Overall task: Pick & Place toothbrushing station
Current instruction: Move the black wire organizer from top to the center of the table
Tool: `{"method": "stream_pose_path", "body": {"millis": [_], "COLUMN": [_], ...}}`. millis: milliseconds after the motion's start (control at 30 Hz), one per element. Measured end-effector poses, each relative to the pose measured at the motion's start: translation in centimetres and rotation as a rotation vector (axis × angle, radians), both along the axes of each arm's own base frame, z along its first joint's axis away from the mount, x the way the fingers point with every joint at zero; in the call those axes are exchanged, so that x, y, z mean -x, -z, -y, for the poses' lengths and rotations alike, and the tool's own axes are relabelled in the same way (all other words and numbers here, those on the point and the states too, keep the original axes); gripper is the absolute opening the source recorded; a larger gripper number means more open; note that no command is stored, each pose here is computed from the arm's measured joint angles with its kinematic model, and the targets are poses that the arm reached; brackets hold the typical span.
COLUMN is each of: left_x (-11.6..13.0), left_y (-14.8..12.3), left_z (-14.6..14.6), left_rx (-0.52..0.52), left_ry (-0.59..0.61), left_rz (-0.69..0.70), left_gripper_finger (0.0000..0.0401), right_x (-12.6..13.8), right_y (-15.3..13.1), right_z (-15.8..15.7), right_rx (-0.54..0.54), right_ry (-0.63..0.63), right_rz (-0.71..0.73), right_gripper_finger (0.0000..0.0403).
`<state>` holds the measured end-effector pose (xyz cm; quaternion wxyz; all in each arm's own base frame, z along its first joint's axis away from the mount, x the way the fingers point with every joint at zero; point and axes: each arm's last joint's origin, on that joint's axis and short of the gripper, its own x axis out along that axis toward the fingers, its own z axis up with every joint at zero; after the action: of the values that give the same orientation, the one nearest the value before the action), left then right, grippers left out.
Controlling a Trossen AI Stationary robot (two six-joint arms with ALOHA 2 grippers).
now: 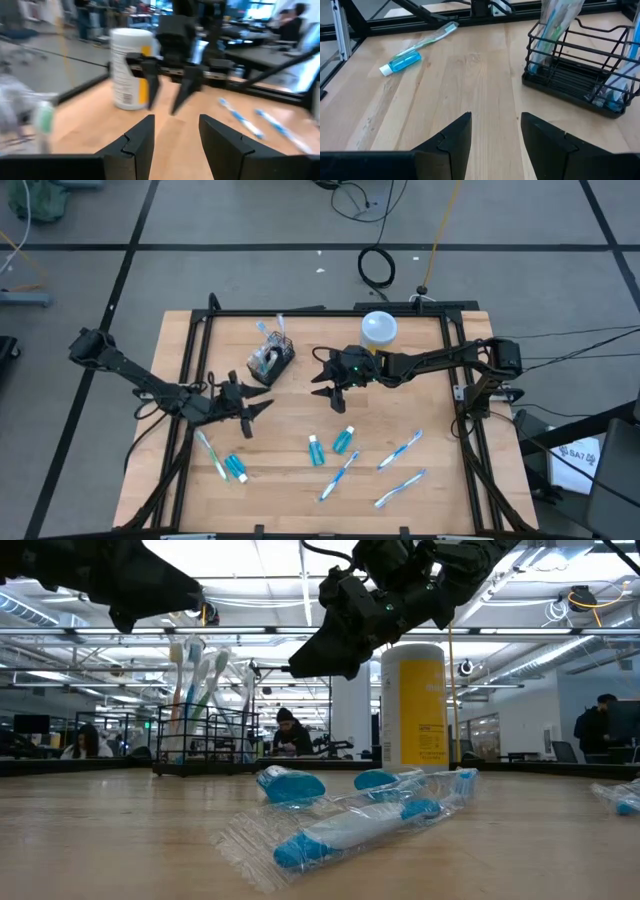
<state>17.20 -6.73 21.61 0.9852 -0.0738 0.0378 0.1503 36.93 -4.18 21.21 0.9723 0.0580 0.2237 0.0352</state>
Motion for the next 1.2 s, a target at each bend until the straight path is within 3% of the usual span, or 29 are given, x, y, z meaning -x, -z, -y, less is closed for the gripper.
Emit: {"method": "stream_pose_path", "body": {"millis": [167, 367, 600, 733, 833, 1033, 1200], "left_x": [-0.3, -1.8, -3.9, -4.2, -4.1, -3.9, -3.6], "left_y": [0.3, 2.3, 3.7, 3.9, 3.8, 4.3, 4.6], "left_z": [0.5, 0.2, -0.5, -0.9, -1.1, -1.3, -1.8], "left_rx": [0.112, 0.182, 0.247, 0.192, 0.129, 0.104, 0.033], "left_ry": [0.114, 0.053, 0.129, 0.131, 0.070, 0.017, -0.136], "left_rz": [0.002, -0.055, -0.063, -0.078, -0.078, -0.132, -0.164], "left_gripper_finger": [0.0161, 0.0161, 0.0161, 0.0161, 0.0161, 0.0161, 0.0161], "right_x": [0.0, 0.0, 0.0, 0.0, 0.0, 0.0, 0.0], "right_y": [0.0, 0.0, -0.1, -0.1, -0.1, -0.1, -0.1], "right_z": [0.0, 0.0, 0.0, 0.0, 0.0, 0.0, 0.0], "right_rx": [0.000, 0.001, 0.002, 0.001, 0.001, -0.044, -0.123], "right_ry": [0.000, 0.000, 0.000, 0.000, 0.000, 0.022, 0.059], "right_rz": [0.000, 0.005, 0.008, 0.008, 0.008, 0.003, -0.005], "right_gripper_finger": [0.0167, 0.0167, 0.0167, 0.0167, 0.0167, 0.0167, 0.0167]}}
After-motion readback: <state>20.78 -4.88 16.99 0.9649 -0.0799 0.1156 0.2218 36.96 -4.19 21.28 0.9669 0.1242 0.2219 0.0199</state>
